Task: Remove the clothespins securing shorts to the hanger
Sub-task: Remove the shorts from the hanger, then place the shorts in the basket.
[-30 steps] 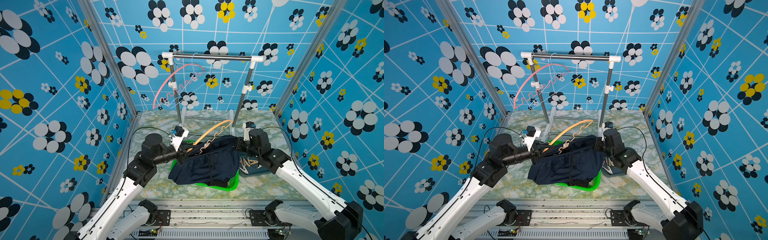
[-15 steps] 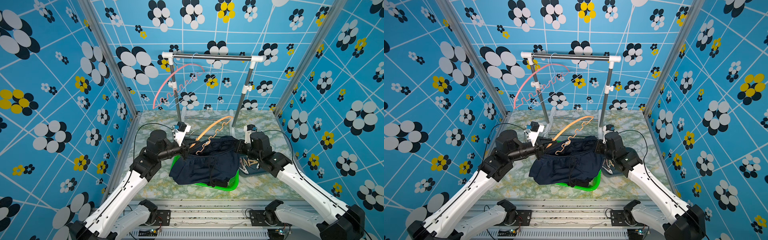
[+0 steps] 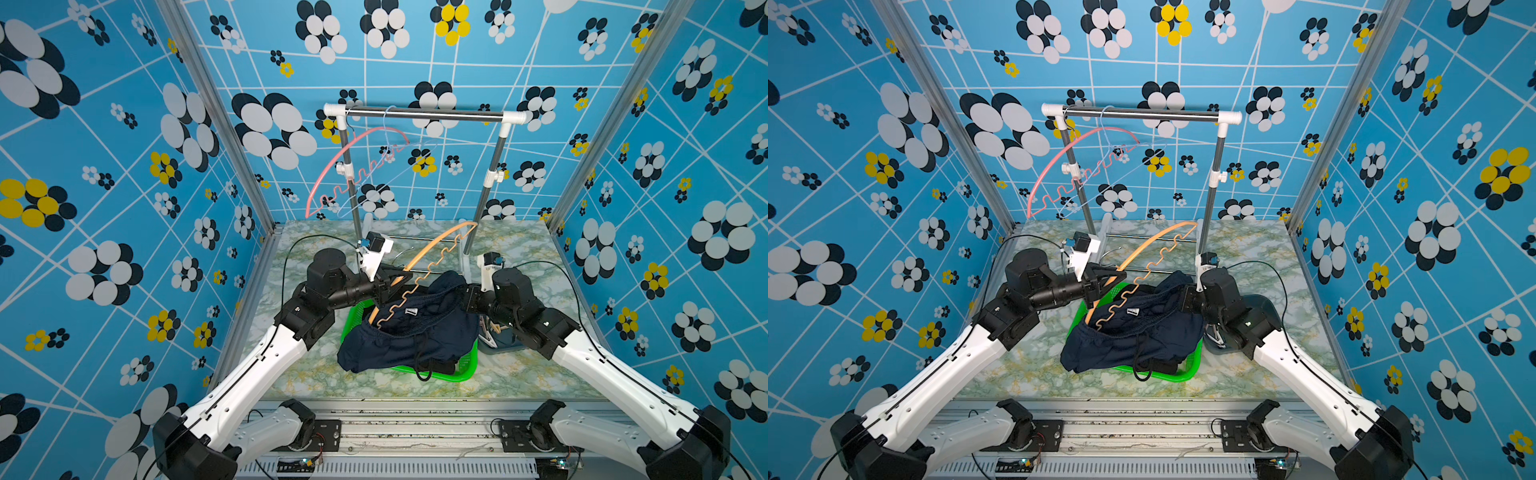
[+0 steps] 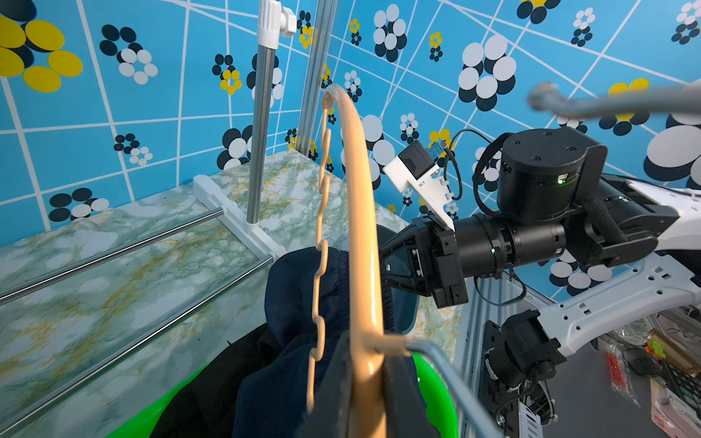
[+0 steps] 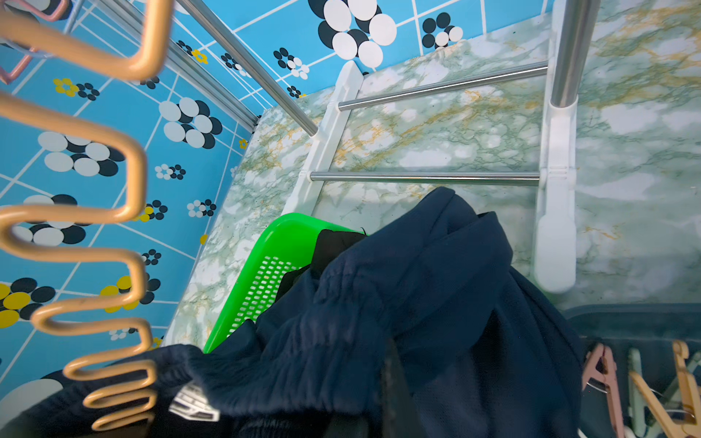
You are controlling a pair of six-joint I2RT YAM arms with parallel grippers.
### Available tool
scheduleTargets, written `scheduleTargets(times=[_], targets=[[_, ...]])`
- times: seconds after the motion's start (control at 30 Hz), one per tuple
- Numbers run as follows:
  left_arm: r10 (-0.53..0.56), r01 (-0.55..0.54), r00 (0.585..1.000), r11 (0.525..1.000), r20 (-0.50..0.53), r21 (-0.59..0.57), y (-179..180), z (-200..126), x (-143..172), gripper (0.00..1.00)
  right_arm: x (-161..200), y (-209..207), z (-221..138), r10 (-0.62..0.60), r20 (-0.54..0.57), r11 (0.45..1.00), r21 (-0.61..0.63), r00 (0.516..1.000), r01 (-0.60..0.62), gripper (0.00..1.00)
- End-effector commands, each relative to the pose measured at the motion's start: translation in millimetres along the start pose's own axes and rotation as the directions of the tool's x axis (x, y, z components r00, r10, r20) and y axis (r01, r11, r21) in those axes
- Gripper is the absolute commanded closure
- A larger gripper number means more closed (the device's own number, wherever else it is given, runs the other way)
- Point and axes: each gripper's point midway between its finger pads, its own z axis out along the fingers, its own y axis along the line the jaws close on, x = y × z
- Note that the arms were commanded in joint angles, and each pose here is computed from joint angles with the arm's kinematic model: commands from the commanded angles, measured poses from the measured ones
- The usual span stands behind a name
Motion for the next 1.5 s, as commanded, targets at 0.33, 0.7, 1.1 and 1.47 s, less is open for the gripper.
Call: scheduleTargets(times=[0.33, 0.7, 1.1, 1.47], targets=[[0.067, -0.080, 0.983, 0.994, 0.174, 0.071, -20.5, 15.6, -69.7, 1.00, -37.1, 18.7, -19.6, -0.094, 0.092, 0.995, 0.024, 0.991, 0.092, 1.00], [0.139, -0.152, 0.933, 0.988, 0.331, 0.011, -25.8, 3.6, -127.7, 1.00, -58.6, 22.3, -23.2, -0.157, 0.102, 0.985, 0.080, 0.982, 0.150, 1.00], [0.211, -0.173, 0.918, 0.975, 0.335, -0.139, -18.0, -41.6, -127.2, 1.00, -117.9, -0.4, -60.6, -0.252, 0.163, 0.943, 0.261, 0.954, 0.204, 1.00], [0.221, -0.143, 0.928, 0.955, 0.301, -0.259, 4.9, -68.5, -115.5, 1.00, -155.2, 11.0, -83.5, -0.298, 0.218, 0.935, 0.264, 0.929, 0.238, 1.00]])
